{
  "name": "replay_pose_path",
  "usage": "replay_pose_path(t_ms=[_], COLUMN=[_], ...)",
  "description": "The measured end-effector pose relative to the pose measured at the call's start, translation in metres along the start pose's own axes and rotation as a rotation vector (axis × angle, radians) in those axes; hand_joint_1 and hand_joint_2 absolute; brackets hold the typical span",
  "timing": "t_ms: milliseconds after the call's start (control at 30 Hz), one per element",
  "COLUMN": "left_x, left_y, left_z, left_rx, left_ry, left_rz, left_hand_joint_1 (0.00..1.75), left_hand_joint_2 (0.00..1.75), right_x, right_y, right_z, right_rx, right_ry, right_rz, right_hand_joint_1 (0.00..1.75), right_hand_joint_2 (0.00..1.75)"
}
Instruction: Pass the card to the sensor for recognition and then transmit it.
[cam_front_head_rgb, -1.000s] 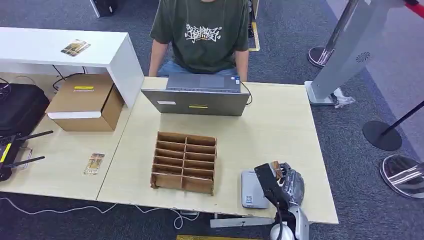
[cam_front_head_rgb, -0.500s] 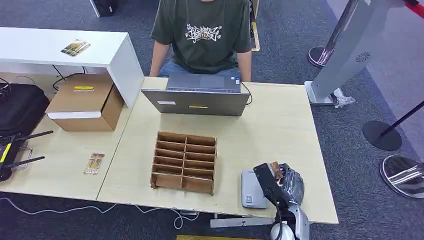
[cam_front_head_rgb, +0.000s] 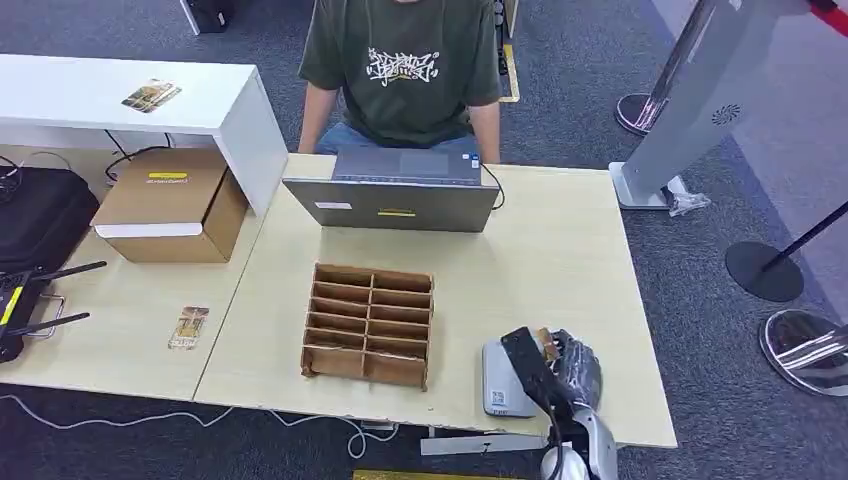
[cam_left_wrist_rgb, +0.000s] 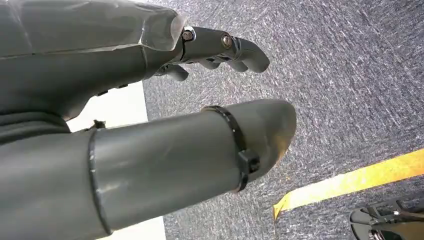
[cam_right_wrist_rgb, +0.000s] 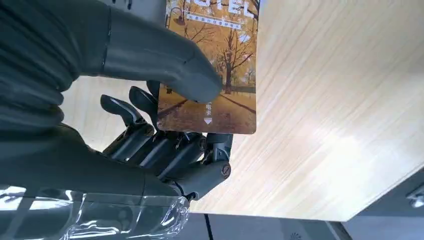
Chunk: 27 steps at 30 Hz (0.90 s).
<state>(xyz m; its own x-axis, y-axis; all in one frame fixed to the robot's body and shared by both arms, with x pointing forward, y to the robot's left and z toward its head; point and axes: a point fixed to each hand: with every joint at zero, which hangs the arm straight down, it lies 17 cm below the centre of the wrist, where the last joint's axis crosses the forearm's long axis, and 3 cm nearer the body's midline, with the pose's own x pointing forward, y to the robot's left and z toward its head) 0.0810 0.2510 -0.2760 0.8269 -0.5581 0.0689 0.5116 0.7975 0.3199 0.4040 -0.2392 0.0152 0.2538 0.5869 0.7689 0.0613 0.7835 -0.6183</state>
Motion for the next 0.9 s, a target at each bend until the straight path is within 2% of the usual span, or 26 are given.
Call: replay_pose_path(t_ms=[433, 900], left_x=[0.0, 0.001], left_y=[0.001, 0.002], left_z=[0.0, 0.0], left_rx=[0.004, 0.008], left_ry=[0.0, -0.006], left_rz=[-0.007, -0.002], left_hand_joint_1=[0.0, 0.0], left_hand_joint_2=[0.0, 0.0], right_x=[-0.01, -0.006], right_y=[0.012, 0.01], right_z=[0.004, 0.003], right_rx=[0.058, 0.045], right_ry=[0.041, 0.021], right_rz=[-0.017, -0.036], right_hand_joint_1=[1.75, 1.75], right_hand_joint_2=[1.75, 1.75])
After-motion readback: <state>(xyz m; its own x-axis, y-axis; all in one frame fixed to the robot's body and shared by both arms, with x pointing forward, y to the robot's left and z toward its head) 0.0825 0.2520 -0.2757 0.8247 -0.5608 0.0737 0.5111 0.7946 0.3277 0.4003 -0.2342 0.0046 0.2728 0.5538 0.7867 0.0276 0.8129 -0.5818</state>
